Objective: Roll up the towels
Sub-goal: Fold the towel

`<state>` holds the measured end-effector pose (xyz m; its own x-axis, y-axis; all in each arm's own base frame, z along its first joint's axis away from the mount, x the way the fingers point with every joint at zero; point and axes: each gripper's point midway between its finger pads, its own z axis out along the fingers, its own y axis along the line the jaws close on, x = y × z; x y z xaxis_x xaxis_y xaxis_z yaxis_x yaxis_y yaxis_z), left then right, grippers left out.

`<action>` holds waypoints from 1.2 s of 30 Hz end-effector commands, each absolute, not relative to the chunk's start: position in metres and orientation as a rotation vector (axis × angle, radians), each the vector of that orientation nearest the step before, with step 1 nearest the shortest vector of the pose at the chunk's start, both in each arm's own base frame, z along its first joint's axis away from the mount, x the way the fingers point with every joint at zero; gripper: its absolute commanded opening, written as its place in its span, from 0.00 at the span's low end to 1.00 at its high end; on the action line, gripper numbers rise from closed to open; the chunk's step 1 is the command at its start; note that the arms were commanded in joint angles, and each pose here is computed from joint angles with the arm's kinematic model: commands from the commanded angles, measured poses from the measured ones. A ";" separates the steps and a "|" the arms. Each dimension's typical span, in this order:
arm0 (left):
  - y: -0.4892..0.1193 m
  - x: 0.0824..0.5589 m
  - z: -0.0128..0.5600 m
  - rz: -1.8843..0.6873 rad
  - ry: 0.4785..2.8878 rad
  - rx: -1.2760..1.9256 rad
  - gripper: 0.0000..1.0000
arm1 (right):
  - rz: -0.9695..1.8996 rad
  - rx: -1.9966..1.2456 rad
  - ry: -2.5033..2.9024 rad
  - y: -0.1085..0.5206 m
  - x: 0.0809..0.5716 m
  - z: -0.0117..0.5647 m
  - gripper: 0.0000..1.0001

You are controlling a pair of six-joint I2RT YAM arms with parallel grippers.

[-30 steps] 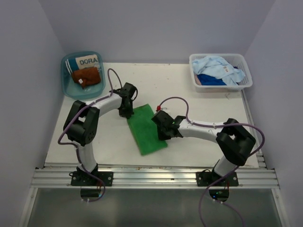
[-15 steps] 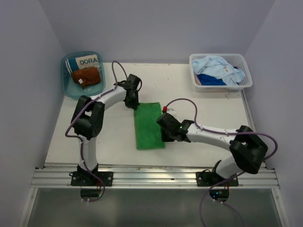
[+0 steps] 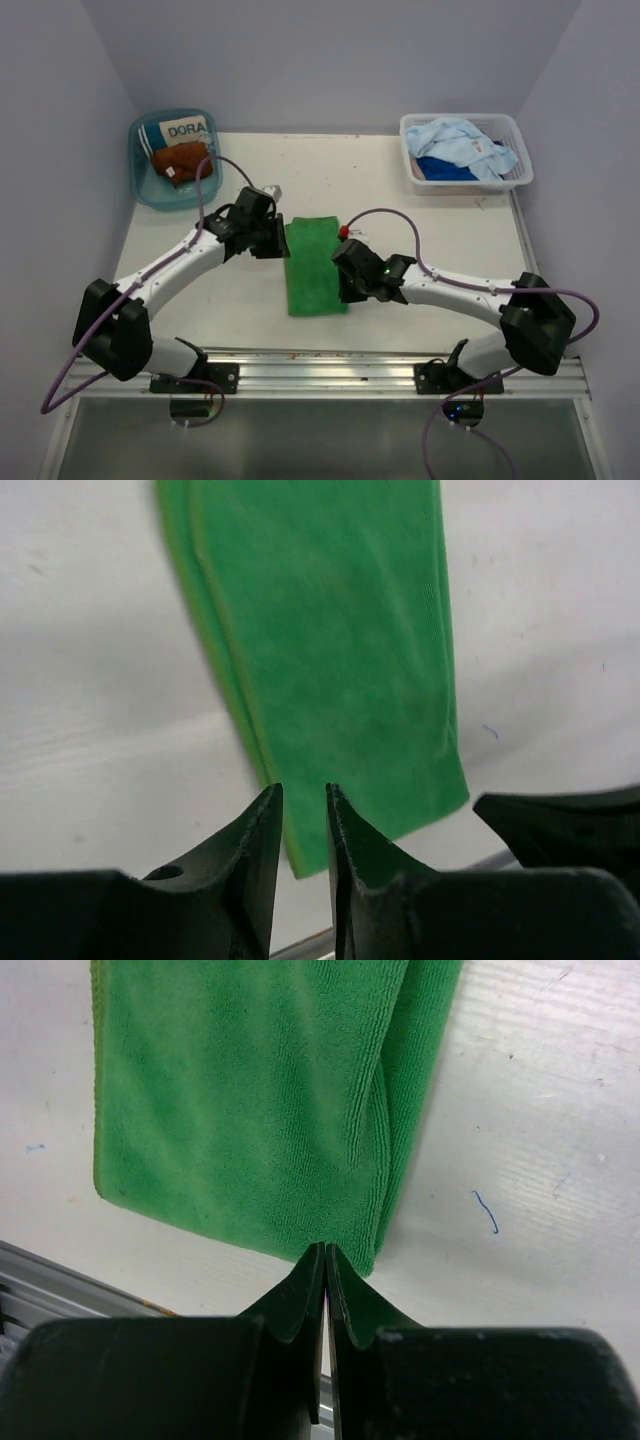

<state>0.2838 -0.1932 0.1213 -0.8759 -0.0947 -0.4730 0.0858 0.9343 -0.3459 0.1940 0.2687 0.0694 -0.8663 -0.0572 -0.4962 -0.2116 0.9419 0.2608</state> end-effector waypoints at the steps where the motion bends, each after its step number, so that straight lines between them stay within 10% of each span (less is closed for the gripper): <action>1: -0.235 0.236 0.100 -0.775 2.664 0.062 0.27 | 0.498 -0.212 2.593 0.286 0.196 0.074 0.07; 12: -0.232 0.188 0.019 -0.775 2.818 0.073 0.24 | 0.327 -0.165 2.721 0.262 0.182 0.018 0.05; 24: -0.219 0.193 0.061 -0.697 2.749 0.142 0.29 | 0.385 -0.076 2.600 0.248 0.186 0.055 0.07; 30: -0.215 0.173 0.042 -0.747 2.793 0.096 0.57 | 0.513 -0.110 2.597 0.261 0.178 0.051 0.36; 36: -0.217 0.166 0.030 -0.774 2.809 0.074 0.54 | 0.520 -0.148 2.643 0.267 0.173 0.036 0.45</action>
<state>0.1616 -0.2058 0.0271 -0.9772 -0.0016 -0.2123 0.0979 0.8839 -0.4574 0.1715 0.2541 0.0374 -0.8983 -0.0177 -0.4390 -0.1656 0.9391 0.3010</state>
